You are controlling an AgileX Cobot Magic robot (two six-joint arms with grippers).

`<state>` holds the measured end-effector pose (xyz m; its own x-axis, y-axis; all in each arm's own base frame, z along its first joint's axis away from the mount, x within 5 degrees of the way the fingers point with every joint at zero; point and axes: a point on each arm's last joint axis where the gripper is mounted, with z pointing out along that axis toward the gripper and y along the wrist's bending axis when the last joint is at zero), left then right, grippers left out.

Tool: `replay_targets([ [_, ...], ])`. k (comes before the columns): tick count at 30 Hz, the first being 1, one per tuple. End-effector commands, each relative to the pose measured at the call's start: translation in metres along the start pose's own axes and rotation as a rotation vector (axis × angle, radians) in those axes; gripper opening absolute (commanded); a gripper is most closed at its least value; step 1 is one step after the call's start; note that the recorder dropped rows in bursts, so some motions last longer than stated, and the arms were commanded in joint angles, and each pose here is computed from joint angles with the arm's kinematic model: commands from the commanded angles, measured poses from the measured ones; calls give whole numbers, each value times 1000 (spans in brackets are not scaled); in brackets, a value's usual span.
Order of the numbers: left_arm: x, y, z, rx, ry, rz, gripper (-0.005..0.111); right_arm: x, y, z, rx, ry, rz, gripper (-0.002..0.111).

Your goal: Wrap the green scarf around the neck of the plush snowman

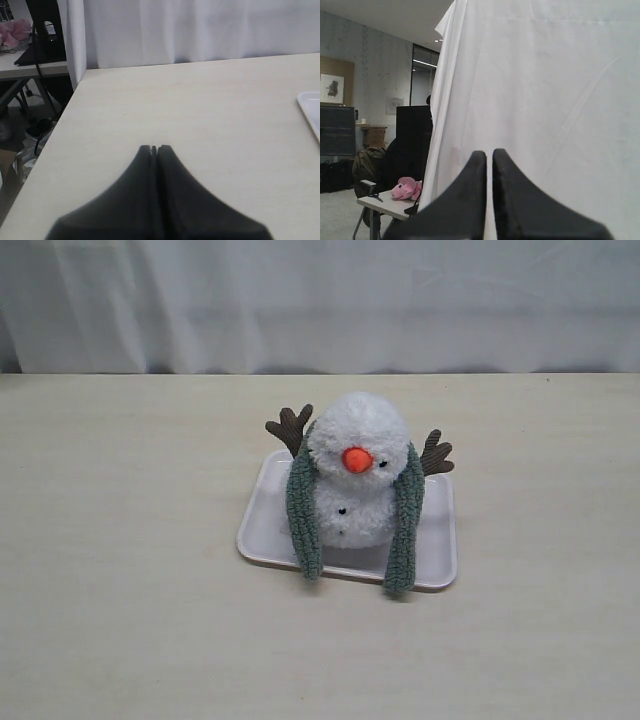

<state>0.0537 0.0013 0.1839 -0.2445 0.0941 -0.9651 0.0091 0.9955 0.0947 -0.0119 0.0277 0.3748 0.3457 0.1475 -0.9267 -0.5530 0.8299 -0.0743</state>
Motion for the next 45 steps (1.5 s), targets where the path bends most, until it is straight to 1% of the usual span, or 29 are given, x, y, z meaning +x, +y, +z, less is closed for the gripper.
replay_targets([
  [1, 0, 0, 0, 1, -11, -4, 0, 1, 1, -1, -9, 2, 4, 4],
  [12, 0, 0, 0, 1, -11, -4, 0, 1, 1, -1, -9, 2, 2, 4],
  [15, 0, 0, 0, 1, -11, -4, 0, -1, 5, -14, -10, -47, -15, 4],
  [22, 0, 0, 0, 1, -11, -4, 0, 4, 5, -14, -6, -36, -17, 4],
  [23, 0, 0, 0, 1, -11, -4, 0, 5, 4, -14, 5, -20, -56, 4],
  [27, 0, 0, 0, 1, -11, -4, 0, 13, -2, -14, 68, 66, -290, 4],
  [32, 0, 0, 0, 1, -11, -4, 0, 30, -10, -13, 113, 168, -479, 4],
  [38, 0, 0, 0, 1, -11, -4, 0, 62, -27, -13, 169, 380, -848, 4],
  [41, 0, 0, 0, 1, -11, -4, 0, 75, -32, -14, 171, 449, -946, 4],
  [45, 0, 0, 0, 1, -11, -4, 0, 85, -35, -15, 189, 511, -1021, 4],
])
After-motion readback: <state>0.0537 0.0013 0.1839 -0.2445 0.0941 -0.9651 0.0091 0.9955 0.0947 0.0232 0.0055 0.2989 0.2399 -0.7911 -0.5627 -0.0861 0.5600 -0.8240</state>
